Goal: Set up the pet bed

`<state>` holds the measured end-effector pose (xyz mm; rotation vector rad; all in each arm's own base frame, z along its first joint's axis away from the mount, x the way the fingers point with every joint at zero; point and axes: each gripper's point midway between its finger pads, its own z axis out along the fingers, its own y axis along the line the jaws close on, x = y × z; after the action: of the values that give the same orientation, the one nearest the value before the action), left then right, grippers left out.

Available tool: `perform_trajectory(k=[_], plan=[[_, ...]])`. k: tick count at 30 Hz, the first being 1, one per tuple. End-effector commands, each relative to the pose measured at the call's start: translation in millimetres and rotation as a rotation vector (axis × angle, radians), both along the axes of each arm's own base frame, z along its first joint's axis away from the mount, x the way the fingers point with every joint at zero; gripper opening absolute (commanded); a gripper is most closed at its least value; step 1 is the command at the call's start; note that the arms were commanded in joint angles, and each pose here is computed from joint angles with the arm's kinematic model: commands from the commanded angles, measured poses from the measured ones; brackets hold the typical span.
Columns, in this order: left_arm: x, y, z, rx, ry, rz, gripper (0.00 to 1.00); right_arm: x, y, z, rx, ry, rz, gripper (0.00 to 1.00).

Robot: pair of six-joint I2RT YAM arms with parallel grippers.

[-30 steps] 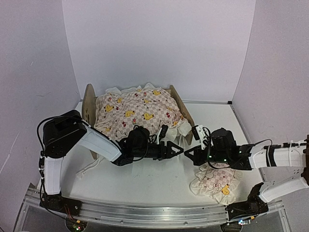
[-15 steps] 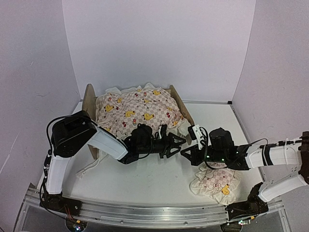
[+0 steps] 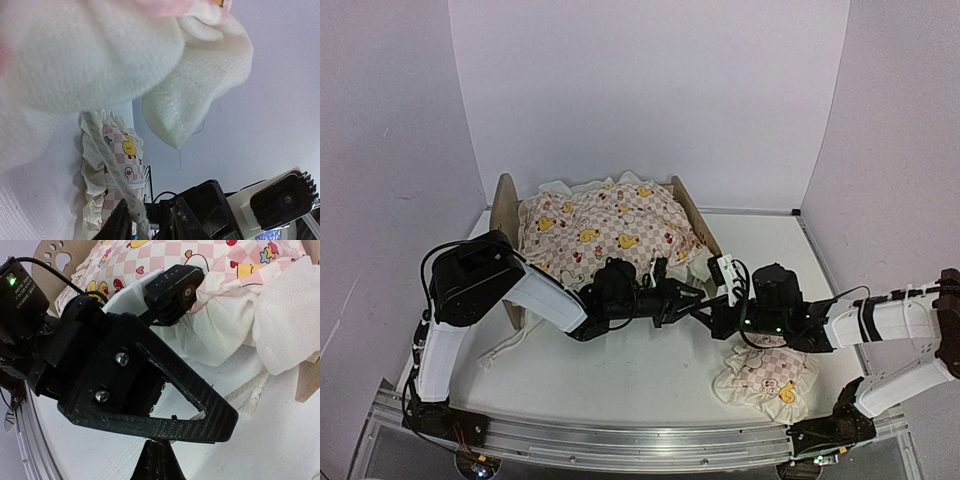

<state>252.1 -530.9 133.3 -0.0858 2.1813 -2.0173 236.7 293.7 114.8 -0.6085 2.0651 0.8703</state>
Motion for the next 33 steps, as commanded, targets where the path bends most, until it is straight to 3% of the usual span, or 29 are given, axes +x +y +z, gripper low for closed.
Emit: perform_trajectory(k=[1, 5, 8, 11, 13, 15, 17, 20, 25, 33], plan=[[-11.3, 3.7, -48.0, 0.119, 0.118, -0.033, 0.19, 3.9, 17.5, 33.4, 0.09, -0.058, 0.027, 0.0], [-3.8, 10.3, -38.2, 0.12, 0.041, -0.01, 0.01, 7.2, 14.0, 30.6, 0.068, -0.011, -0.014, 0.0], [6.3, 18.2, -26.7, 0.129, -0.051, 0.021, 0.0, 2.5, -11.6, 11.1, 0.014, 0.095, -0.129, 0.36], [16.9, 26.9, -22.5, 0.162, -0.11, 0.056, 0.0, 1.3, -45.1, -5.2, 0.011, 0.142, -0.29, 0.59], [18.7, 28.1, -22.8, 0.175, -0.129, 0.06, 0.0, 8.0, -57.1, -12.0, 0.0, 0.147, -0.364, 0.66], [20.3, 27.7, -24.8, 0.185, -0.133, 0.054, 0.0, 24.0, -68.9, -24.0, -0.05, 0.163, -0.458, 0.66], [23.1, 29.8, -25.4, 0.194, -0.144, 0.062, 0.0, 41.4, -76.5, -44.0, -0.099, 0.211, -0.511, 0.58], [29.6, 35.0, -24.6, 0.216, -0.168, 0.086, 0.0, 63.9, -60.7, -56.7, -0.142, 0.237, -0.488, 0.5], [35.7, 39.1, -21.9, 0.227, -0.186, 0.105, 0.0, 87.3, -33.2, -67.6, -0.137, 0.156, -0.431, 0.5], [33.3, 39.5, -26.7, 0.23, -0.166, 0.091, 0.0, 105.8, -19.0, -75.8, -0.129, 0.073, -0.485, 0.52]])
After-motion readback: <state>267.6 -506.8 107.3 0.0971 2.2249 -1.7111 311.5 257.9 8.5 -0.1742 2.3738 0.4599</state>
